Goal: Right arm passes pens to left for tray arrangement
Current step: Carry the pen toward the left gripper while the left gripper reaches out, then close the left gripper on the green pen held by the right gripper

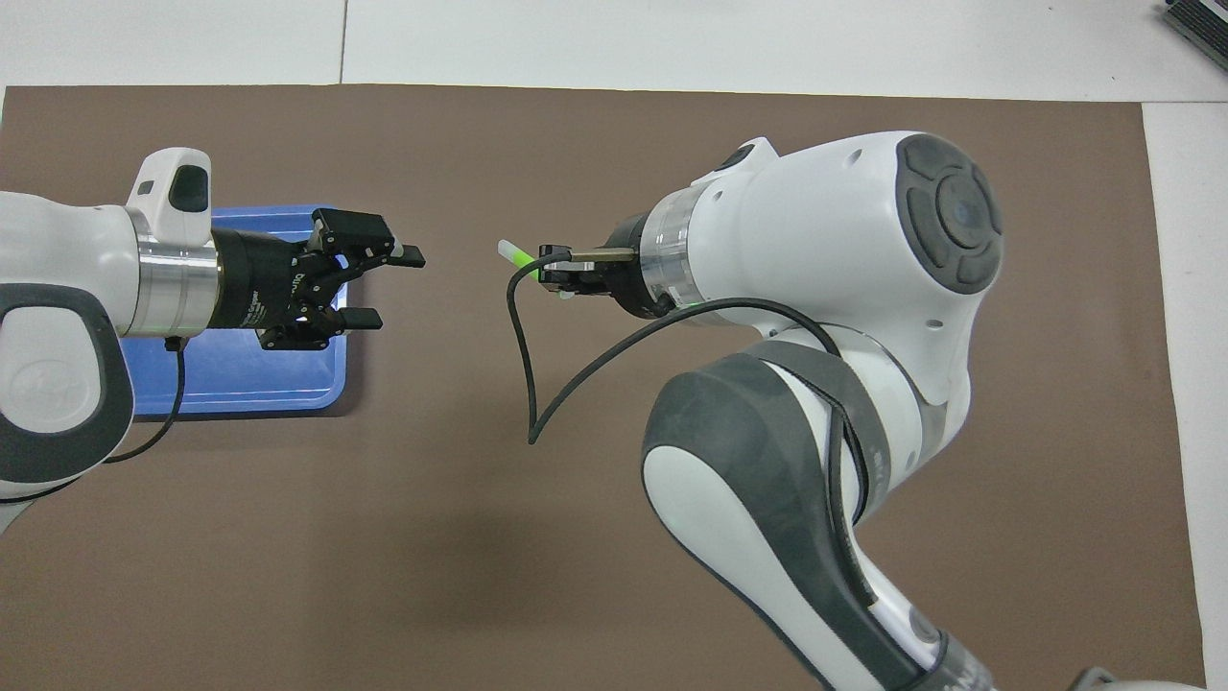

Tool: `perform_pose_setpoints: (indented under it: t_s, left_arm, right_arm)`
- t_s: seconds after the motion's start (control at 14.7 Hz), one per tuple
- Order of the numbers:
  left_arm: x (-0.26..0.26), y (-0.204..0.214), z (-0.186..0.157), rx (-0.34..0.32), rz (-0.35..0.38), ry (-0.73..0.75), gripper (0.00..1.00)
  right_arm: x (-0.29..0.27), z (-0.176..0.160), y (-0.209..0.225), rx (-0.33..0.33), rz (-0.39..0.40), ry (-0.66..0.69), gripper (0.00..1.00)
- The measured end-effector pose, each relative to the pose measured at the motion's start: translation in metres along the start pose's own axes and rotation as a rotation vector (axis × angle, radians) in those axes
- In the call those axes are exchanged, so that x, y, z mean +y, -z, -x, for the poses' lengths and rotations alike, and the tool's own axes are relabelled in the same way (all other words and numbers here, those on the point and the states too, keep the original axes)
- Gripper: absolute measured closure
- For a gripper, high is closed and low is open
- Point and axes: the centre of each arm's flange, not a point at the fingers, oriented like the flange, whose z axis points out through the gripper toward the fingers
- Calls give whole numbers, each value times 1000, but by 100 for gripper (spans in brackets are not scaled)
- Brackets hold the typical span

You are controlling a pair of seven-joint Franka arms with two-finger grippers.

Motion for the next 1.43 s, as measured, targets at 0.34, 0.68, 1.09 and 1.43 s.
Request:
perform_pose_setpoints:
  t_s: [0.34,0.68,1.09,1.43]
  left_arm:
    - [8,2,7,-67,49,241,12]
    - [19,-9,6,-159,135,474,15]
    - [37,-54,21,-168,122,516,24]
    - [34,-48,15,-153,126,520,37]
  right_arm:
    - [0,0,0,0,0,-6,82]
    - [-3,2,-1,-2,-1,-16,82]
    - [-27,14,-28,12,-27,-36,82]
    - [-25,12,-29,14,-26,-41,82]
